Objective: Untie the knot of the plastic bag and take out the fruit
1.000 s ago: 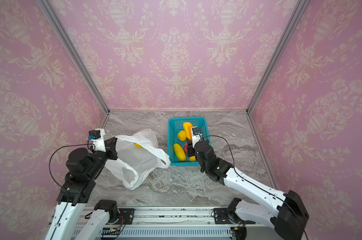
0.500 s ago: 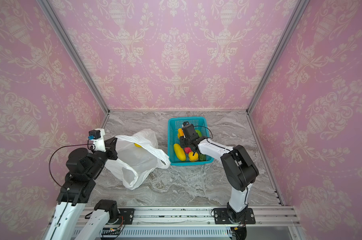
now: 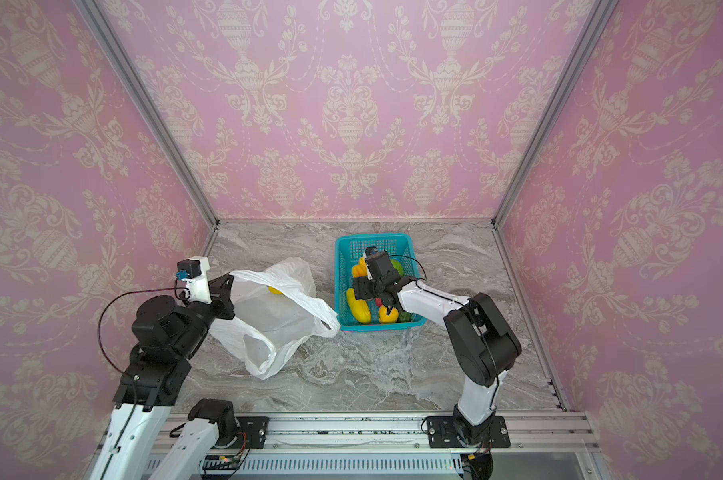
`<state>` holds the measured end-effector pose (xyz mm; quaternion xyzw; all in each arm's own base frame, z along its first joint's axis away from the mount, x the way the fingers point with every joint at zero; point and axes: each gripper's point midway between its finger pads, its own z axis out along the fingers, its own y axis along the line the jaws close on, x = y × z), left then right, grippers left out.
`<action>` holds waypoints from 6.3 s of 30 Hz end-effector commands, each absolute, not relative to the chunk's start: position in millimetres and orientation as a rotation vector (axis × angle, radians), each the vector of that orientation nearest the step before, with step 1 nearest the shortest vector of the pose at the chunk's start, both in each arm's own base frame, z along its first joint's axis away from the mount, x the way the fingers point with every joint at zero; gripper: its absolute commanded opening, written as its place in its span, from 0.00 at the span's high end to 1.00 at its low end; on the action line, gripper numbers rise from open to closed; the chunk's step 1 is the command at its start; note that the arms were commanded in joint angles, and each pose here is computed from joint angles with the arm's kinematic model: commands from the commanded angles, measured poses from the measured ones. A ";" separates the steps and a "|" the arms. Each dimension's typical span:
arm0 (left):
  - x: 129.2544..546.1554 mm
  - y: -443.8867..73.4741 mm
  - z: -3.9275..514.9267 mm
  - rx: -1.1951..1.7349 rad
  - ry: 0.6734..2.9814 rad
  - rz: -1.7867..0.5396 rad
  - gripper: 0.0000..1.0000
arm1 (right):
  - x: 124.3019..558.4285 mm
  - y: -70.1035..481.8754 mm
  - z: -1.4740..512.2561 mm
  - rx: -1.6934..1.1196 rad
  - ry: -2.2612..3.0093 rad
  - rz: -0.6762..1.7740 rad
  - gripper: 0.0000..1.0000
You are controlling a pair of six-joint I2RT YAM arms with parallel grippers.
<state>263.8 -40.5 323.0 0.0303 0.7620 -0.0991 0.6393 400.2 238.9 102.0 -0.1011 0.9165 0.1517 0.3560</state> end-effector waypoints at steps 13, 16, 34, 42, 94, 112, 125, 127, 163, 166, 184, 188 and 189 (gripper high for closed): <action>262.9 -35.4 322.4 0.054 1.743 -0.203 1.00 | 320.2 239.6 249.2 -0.335 1.897 0.580 0.22; 263.0 -35.1 322.1 0.052 1.743 -0.203 1.00 | 285.8 262.5 275.1 -0.460 1.780 0.605 0.32; 262.5 -35.2 323.1 0.052 1.740 -0.205 1.00 | 136.9 382.8 308.5 -1.020 1.430 0.606 0.56; 262.4 -36.0 323.2 0.055 1.739 -0.209 1.00 | 189.4 448.7 227.4 -1.128 1.609 0.322 0.68; 229.2 -91.5 372.2 0.288 1.504 -0.534 1.00 | 248.6 509.3 118.4 -1.324 1.743 0.073 0.16; 202.3 -119.9 379.7 0.428 1.388 -0.717 1.00 | 289.3 509.4 98.0 -1.207 1.901 -0.125 0.01; 204.9 -117.4 377.9 0.415 1.400 -0.698 1.00 | 312.9 494.3 50.0 -1.261 2.112 0.000 0.07; 205.3 -117.3 377.9 0.414 1.400 -0.698 1.00 | 315.6 491.9 45.7 -1.262 2.134 0.024 0.11; 221.0 -105.4 366.3 0.348 1.475 -0.616 1.00 | 342.1 494.1 110.4 0.006 2.273 0.892 0.28; 220.0 -106.6 367.4 0.352 1.470 -0.626 1.00 | 349.2 490.4 100.6 0.086 2.285 0.875 0.25; 220.5 -107.7 366.8 0.353 1.471 -0.636 1.00 | 343.7 553.6 62.4 -0.028 2.409 0.958 0.14; 220.2 -108.1 367.1 0.355 1.470 -0.637 1.00 | 344.7 553.7 47.4 -0.052 2.431 0.872 0.11; 220.2 -108.0 367.0 0.354 1.471 -0.637 1.00 | 345.8 552.1 42.1 -0.056 2.439 0.834 0.10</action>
